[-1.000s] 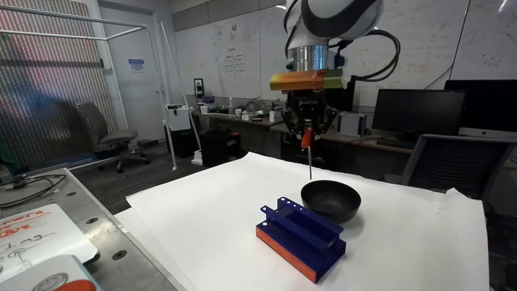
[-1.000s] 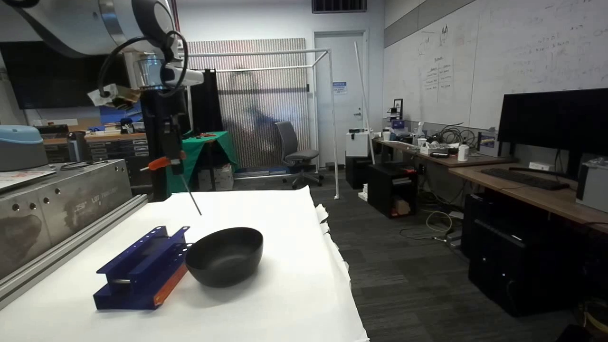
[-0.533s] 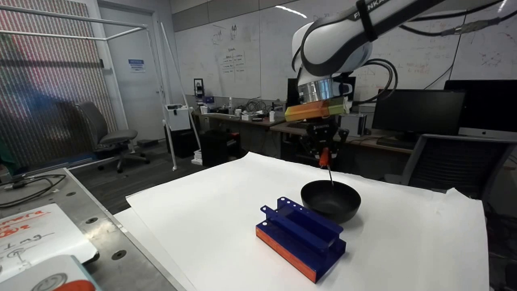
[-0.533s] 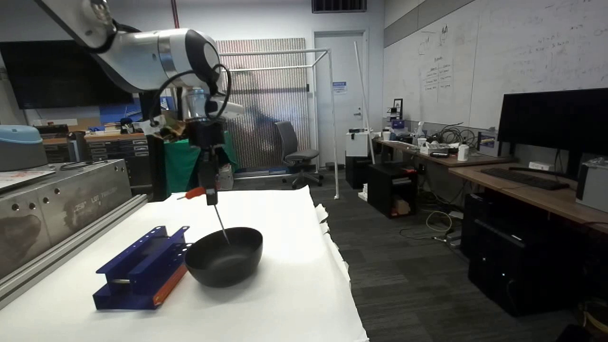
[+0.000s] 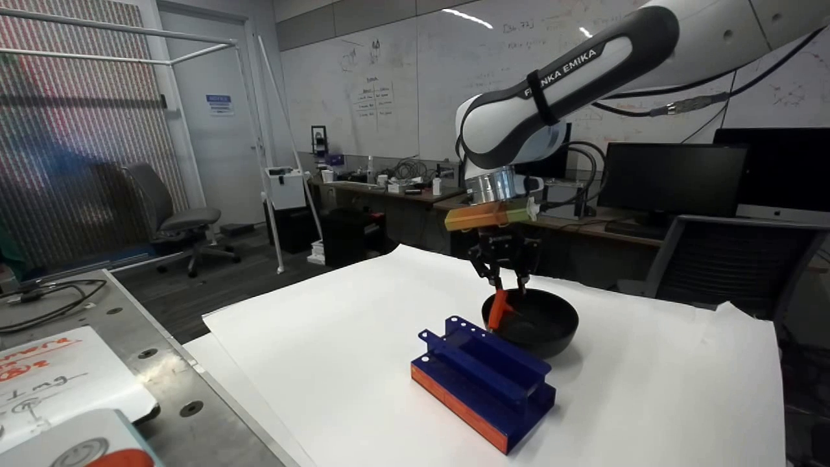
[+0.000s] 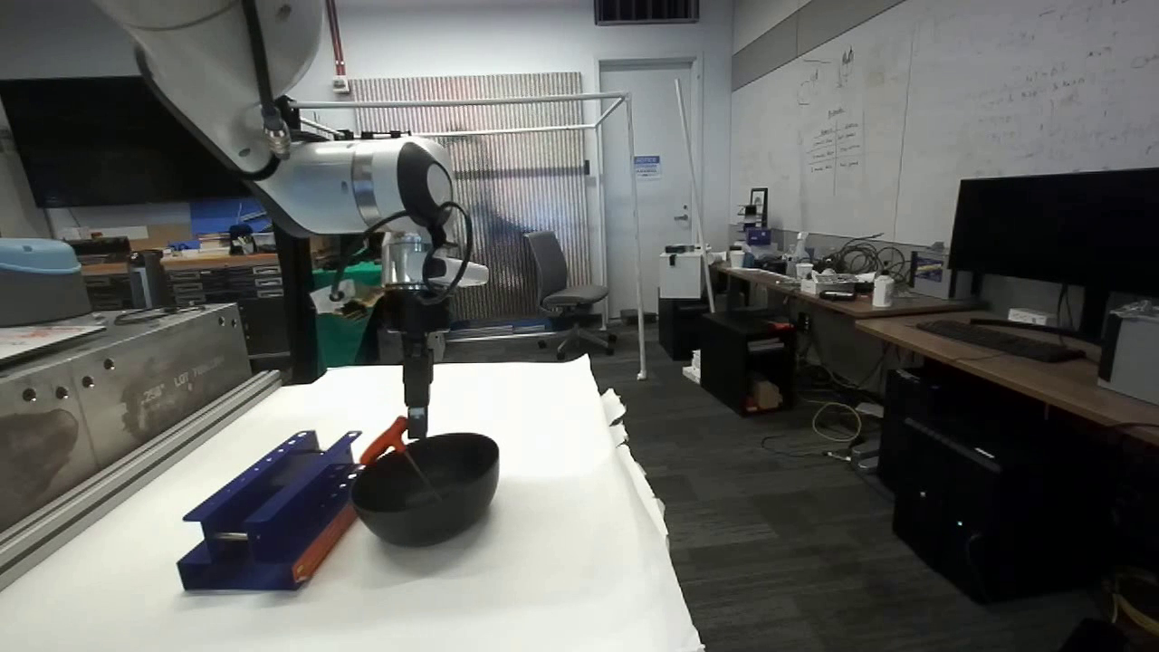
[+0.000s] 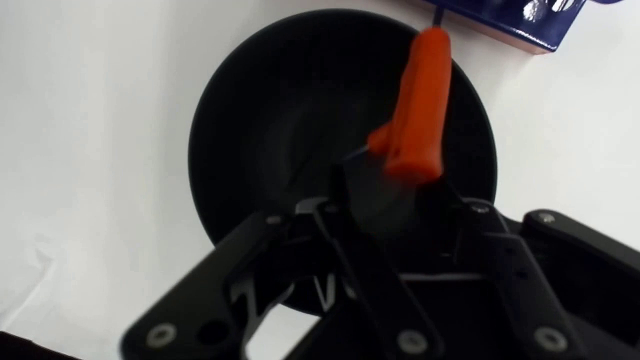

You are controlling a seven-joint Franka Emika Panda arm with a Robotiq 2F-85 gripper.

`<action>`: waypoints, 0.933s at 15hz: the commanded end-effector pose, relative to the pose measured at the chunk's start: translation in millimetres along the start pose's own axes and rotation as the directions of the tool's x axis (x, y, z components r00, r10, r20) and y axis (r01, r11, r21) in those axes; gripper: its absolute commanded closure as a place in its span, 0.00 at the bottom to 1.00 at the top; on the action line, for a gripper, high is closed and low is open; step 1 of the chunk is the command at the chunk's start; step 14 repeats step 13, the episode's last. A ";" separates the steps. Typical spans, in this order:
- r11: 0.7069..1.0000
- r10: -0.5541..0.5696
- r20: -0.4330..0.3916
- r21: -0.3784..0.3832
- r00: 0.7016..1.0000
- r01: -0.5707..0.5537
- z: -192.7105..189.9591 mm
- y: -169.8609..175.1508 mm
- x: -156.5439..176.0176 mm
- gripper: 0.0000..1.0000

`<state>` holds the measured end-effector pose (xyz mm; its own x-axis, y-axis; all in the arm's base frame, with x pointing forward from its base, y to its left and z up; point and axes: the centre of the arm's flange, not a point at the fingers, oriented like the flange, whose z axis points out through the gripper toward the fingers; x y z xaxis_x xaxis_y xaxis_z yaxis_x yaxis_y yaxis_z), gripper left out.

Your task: Pick the orange object and put it in the bowl

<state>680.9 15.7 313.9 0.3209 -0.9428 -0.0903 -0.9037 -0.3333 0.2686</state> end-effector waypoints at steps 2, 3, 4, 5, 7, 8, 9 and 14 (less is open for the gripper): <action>1.000 -0.015 0.048 -0.002 0.999 0.016 -14.6 -19.7 7.9 0.18; 1.000 -0.022 0.061 0.000 0.998 0.023 -15.7 -19.3 9.0 0.11; 0.999 -0.036 0.077 0.009 0.996 0.036 -18.1 -17.7 9.8 0.05; 0.997 -0.070 0.103 0.031 0.992 0.067 -21.7 -13.3 10.0 0.00; 0.983 -0.173 0.155 0.088 0.973 0.161 -30.7 -1.0 9.3 0.00; 0.974 -0.215 0.171 0.113 0.962 0.197 -35.1 5.2 9.1 0.00; 0.962 -0.260 0.187 0.139 0.947 0.236 -40.9 14.7 9.3 0.00; 0.959 -0.264 0.172 0.150 0.949 0.240 -39.7 8.4 14.4 0.00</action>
